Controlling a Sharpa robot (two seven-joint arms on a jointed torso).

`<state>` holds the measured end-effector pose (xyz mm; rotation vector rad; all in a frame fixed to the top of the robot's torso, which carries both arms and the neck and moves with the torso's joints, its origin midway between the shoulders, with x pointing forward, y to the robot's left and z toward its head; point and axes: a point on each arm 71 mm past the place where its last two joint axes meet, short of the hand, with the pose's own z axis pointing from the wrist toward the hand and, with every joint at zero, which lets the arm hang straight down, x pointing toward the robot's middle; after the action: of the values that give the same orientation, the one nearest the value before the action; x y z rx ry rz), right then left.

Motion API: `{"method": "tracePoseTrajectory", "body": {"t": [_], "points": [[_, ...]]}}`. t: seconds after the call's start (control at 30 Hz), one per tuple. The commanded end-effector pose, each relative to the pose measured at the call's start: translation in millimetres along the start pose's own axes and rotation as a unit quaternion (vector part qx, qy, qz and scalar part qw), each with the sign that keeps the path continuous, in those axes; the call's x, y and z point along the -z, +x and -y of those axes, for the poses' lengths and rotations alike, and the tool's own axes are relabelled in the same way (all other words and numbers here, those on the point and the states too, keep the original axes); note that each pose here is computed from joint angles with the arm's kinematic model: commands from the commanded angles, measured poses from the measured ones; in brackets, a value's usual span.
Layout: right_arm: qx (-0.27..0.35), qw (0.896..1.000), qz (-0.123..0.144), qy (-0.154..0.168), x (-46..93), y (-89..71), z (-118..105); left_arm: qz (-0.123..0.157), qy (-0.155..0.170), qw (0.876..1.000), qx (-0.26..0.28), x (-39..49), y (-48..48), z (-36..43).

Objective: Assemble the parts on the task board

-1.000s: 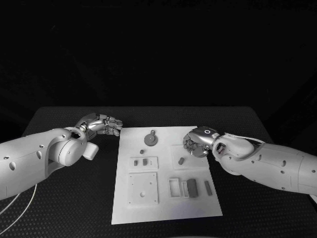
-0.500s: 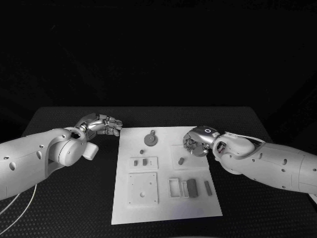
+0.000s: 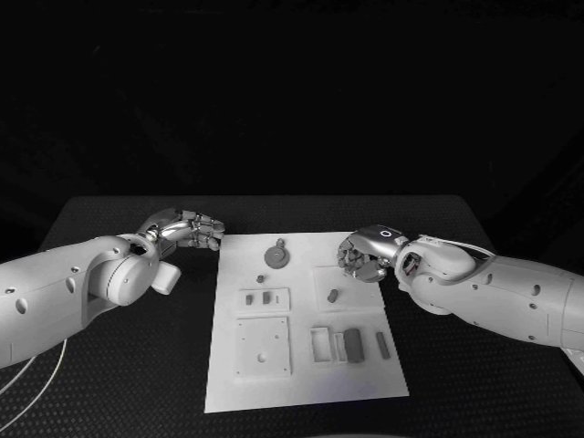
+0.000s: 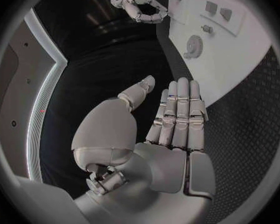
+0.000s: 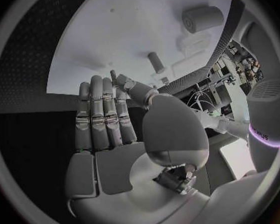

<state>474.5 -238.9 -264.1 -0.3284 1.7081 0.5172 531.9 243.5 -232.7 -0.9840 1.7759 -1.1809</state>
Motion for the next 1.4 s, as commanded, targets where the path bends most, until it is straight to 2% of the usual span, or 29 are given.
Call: {"method": "tracePoseTrajectory", "body": {"t": [0.03, 0.2, 0.47, 0.8, 0.9, 1.07, 1.4], "points": [[-0.009, 1.000, -0.008, -0.006, 1.1, -0.6, -1, -0.009, 0.004, 1.000, 0.000, -0.5, 2.4, 1.7], [-0.028, 1.000, -0.001, -0.014, 3.0, -6.2, -5, -0.008, 0.004, 1.000, 0.000, -0.3, 1.8, 1.6], [-0.066, 0.996, 0.020, -0.064, 2.0, -12.9, -33, -0.006, 0.005, 1.000, 0.000, -0.2, 1.5, 1.9], [-0.096, 0.988, 0.009, -0.120, -6.4, -13.1, -79, -0.001, 0.006, 1.000, -0.001, -1.1, -1.2, 1.5], [-0.093, 0.985, 0.004, -0.144, -9.7, -12.8, -96, 0.000, 0.006, 1.000, -0.002, -1.2, -1.5, 1.5], [-0.086, 0.982, 0.000, -0.166, -13.5, -11.1, -113, 0.000, 0.006, 1.000, -0.002, -2.1, -1.3, 1.8], [-0.066, 0.978, -0.023, -0.199, -15.4, 8.1, -137, -0.001, 0.007, 1.000, -0.002, -3.2, 0.2, 2.3]]}}
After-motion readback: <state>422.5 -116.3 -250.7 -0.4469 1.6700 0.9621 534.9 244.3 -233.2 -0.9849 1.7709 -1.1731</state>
